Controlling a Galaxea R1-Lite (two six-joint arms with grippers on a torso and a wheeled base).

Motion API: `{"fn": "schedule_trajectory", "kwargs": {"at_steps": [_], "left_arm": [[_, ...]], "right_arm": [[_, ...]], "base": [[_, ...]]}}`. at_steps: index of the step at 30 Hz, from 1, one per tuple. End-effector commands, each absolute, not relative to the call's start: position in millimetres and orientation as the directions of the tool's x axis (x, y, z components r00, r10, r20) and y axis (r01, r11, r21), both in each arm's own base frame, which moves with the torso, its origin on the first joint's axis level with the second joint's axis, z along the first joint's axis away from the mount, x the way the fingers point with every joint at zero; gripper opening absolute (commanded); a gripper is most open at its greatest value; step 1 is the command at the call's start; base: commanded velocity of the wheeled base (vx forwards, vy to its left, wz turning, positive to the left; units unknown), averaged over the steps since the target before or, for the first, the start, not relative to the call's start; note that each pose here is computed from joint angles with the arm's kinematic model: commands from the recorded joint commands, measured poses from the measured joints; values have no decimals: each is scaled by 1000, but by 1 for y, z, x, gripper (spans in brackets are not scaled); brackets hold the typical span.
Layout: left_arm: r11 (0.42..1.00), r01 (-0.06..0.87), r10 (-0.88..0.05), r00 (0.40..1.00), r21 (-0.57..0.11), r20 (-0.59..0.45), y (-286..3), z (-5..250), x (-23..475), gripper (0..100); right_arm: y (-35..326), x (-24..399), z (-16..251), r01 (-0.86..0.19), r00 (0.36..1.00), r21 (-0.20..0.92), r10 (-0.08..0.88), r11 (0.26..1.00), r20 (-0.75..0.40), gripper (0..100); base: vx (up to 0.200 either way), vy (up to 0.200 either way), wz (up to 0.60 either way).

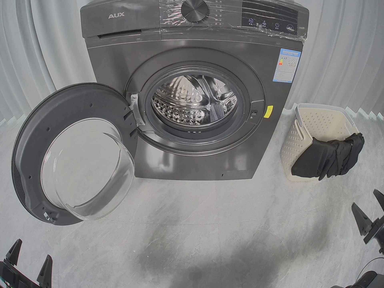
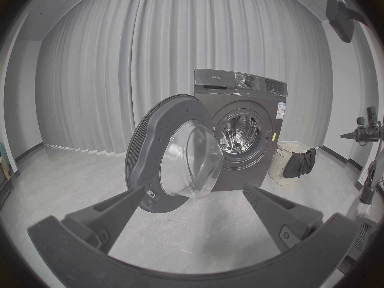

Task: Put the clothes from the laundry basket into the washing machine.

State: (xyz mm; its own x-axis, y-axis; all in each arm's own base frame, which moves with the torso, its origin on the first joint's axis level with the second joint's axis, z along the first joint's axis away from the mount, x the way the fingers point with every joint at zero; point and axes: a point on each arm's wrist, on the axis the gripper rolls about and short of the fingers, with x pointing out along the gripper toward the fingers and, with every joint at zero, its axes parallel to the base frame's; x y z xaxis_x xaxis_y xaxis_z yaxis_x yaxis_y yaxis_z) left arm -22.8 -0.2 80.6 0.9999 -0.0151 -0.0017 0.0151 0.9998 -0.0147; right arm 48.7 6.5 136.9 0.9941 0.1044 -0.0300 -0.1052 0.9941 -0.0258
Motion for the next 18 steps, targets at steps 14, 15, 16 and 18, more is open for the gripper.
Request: {"fn": "schedule_trajectory", "kwargs": {"at_steps": [14, 15, 16, 18], "left_arm": [[1000, 15, -15, 1000, -15, 0, 0, 76, -23, 100], [1000, 14, -14, 1000, -15, 0, 0, 76, -23, 100], [1000, 12, -12, 1000, -15, 0, 0, 76, -23, 100], [1000, 12, -12, 1000, -15, 0, 0, 76, -23, 100]], "right_arm": [[0, -23, 79, 3, 1000, -4, -3, 1000, 31, 100], [0, -23, 76, 3, 1000, 0, -3, 1000, 9, 100], [0, -23, 75, 0, 1000, -2, 0, 1000, -3, 100], [0, -23, 75, -2, 1000, -2, 2, 1000, -8, 100]], "base": [[0, 0, 0], [0, 0, 0], [0, 0, 0], [0, 0, 0]]}}
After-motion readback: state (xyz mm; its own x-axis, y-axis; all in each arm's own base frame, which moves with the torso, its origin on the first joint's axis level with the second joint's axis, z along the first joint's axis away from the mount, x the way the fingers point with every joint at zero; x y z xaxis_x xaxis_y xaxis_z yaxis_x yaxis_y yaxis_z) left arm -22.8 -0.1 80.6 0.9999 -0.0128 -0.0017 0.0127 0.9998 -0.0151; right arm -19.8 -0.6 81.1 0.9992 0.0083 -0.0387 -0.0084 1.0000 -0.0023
